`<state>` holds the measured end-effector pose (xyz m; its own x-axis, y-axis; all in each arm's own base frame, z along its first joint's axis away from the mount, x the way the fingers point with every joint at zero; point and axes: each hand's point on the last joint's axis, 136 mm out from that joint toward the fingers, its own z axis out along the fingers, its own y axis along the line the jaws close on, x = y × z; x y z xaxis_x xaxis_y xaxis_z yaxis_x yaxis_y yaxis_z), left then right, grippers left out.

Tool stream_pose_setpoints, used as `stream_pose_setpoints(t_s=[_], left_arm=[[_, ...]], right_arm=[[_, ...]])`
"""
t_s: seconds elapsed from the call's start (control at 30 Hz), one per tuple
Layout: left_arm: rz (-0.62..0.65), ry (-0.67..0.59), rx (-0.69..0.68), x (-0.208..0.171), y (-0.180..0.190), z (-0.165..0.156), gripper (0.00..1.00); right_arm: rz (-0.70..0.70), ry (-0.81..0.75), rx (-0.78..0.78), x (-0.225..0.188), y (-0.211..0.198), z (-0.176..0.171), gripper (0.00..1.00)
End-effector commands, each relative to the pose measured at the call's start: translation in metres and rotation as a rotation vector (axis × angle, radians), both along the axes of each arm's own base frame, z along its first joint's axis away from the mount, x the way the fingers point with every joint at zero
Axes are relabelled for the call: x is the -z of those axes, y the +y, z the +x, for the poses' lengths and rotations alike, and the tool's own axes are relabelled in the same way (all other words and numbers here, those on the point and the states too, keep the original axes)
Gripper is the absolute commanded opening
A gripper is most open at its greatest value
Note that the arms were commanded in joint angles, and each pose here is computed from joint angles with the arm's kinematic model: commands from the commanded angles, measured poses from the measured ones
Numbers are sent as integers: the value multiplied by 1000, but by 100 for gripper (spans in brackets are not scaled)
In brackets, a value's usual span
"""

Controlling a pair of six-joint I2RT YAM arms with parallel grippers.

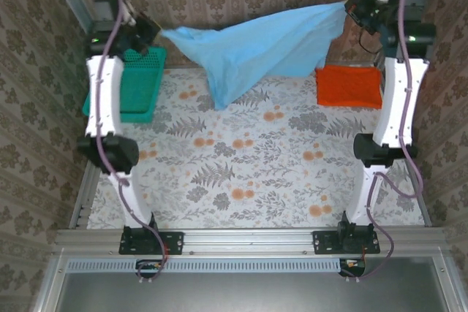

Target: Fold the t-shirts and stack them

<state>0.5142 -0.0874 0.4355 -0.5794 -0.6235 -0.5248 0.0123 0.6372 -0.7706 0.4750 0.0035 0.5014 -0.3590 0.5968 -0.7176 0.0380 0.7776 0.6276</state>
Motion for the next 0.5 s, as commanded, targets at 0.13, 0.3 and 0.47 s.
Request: stream_pose_setpoints(t_s=[0.13, 0.3, 0.47], left_arm=[[145, -169, 109, -24, -9, -93, 0], [154, -63, 130, 21, -11, -105, 0], [196, 22, 147, 54, -9, -123, 0]], right_arm=[[-214, 410, -124, 94, 18, -69, 0], [-207, 474, -143, 104, 14, -80, 0], [-184, 612, -153, 121, 8, -104, 0]])
